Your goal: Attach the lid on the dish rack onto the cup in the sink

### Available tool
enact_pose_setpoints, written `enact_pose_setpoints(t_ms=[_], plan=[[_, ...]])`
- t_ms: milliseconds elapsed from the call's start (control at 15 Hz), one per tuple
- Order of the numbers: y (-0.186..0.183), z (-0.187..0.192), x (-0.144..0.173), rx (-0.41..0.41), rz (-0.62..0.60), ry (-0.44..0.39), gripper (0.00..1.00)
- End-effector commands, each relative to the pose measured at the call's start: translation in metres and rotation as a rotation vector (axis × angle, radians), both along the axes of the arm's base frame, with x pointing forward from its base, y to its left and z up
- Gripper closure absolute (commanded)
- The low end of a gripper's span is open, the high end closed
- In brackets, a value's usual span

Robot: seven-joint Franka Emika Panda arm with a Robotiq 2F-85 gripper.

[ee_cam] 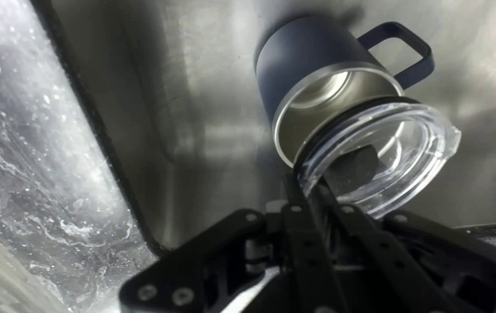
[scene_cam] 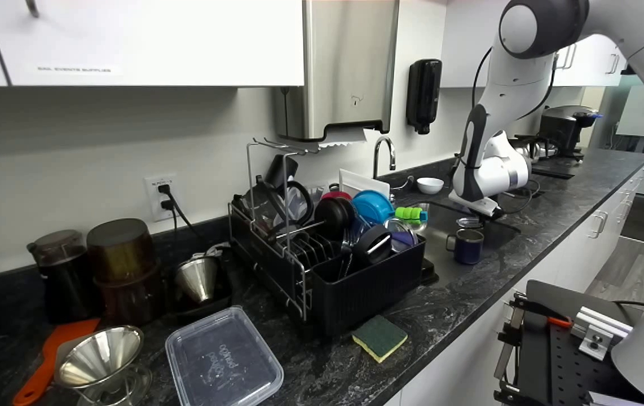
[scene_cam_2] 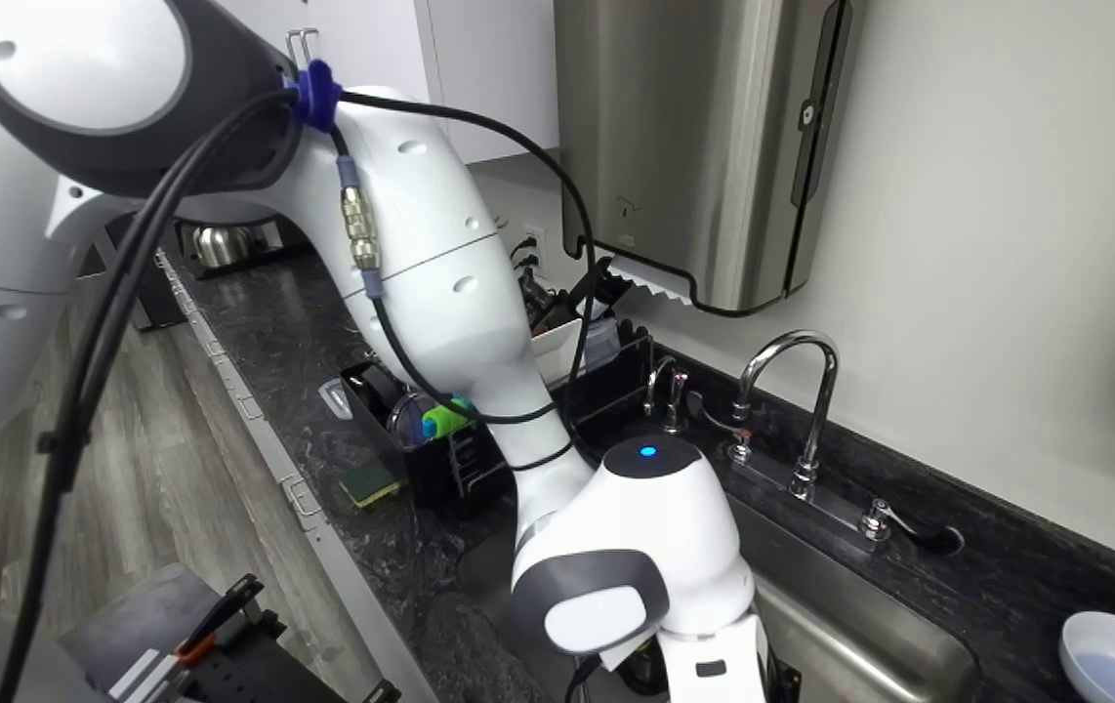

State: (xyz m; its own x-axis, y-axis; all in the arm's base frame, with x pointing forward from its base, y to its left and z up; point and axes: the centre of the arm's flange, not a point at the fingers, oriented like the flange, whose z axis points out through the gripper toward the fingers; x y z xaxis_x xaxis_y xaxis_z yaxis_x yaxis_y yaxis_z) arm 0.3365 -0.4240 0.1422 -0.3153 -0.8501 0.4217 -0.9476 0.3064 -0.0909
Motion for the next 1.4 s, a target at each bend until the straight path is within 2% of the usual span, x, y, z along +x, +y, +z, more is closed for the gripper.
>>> enact_pose_setpoints(t_ms=[0, 267, 333, 867, 933, 1333], plan=[[0.002, -0.001, -0.003, -0.010, 0.023, 0.004, 0.98], [0.000, -0.001, -0.001, -0.001, 0.017, 0.009, 0.98], [-0.001, -0.001, -0.001, -0.001, 0.015, 0.008, 0.91], [-0.001, -0.001, -0.002, -0.001, 0.010, 0.006, 0.91], [-0.001, -0.001, -0.002, -0.001, 0.010, 0.006, 0.98], [0.003, -0.010, 0.001, -0.006, 0.014, 0.022, 0.98]])
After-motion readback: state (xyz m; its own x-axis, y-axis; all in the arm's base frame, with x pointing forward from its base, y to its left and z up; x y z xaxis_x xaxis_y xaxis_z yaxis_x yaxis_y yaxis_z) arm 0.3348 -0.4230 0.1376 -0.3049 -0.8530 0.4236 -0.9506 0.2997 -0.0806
